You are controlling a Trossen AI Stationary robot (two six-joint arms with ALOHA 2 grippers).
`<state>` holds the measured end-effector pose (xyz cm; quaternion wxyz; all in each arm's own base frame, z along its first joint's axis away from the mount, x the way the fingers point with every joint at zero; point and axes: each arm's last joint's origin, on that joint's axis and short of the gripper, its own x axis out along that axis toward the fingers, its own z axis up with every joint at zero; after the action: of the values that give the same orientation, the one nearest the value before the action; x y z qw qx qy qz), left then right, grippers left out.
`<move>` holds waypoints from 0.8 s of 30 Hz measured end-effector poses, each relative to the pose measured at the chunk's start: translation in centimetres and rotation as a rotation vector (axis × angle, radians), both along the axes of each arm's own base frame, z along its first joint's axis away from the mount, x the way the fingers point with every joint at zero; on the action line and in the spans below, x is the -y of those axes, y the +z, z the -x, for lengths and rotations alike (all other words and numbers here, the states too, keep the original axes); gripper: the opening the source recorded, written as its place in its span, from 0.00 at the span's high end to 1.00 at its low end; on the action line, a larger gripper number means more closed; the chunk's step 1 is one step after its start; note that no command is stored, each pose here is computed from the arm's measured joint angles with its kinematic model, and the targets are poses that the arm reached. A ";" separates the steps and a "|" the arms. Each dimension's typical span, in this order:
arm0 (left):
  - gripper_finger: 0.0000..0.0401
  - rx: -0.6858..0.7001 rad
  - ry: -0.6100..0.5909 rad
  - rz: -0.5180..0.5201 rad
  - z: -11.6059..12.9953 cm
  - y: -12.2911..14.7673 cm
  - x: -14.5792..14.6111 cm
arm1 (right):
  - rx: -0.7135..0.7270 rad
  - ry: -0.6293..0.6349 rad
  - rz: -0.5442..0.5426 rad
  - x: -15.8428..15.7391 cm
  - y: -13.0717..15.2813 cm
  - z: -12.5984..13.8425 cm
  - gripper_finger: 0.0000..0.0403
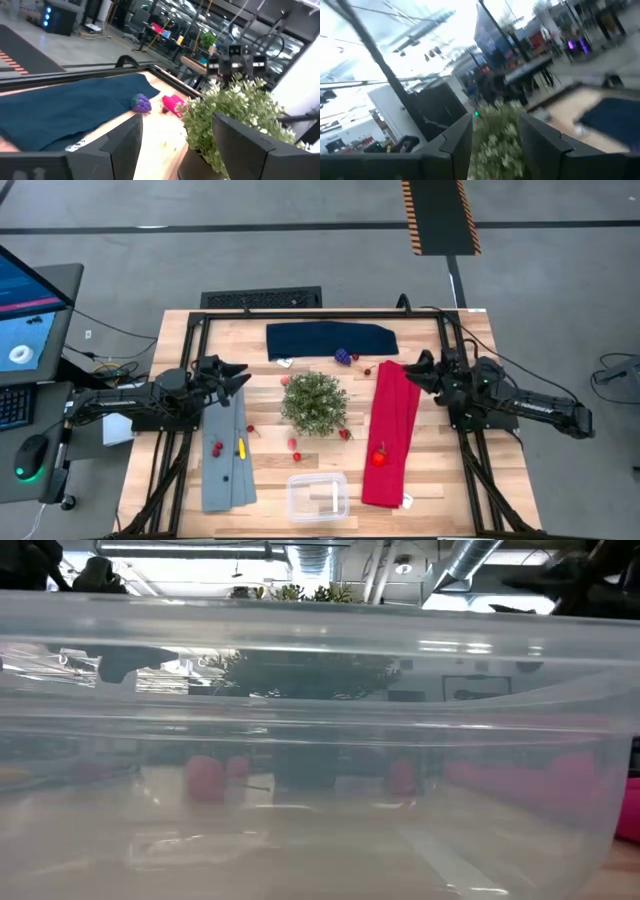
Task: Pick and placing Produce into tupperware
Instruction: Put the right strawberry into the transparent container
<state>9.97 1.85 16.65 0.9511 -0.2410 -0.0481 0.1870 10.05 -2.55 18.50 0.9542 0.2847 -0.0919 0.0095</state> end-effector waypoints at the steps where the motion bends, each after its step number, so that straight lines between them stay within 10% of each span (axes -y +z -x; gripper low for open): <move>1: 0.43 0.000 0.000 0.001 0.0 0.0 0.0 | -0.026 0.007 -0.047 0.0 -0.3 -0.1 0.55; 6: 0.43 -0.016 0.007 -0.040 0.0 0.0 0.0 | -0.060 -0.060 -0.133 0.2 -0.7 -0.2 0.55; 17: 0.43 0.032 -0.030 -0.193 0.0 1.0 0.1 | 0.027 0.153 0.173 -1.8 2.3 -0.2 0.55; 24: 0.43 0.091 -0.024 -0.242 0.1 1.7 0.1 | -0.263 0.243 0.112 -3.3 5.0 -2.5 0.55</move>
<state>9.86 1.70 18.35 0.9723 -0.1333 -0.1106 0.1571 12.52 0.72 23.45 0.9641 0.2390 0.0694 0.0925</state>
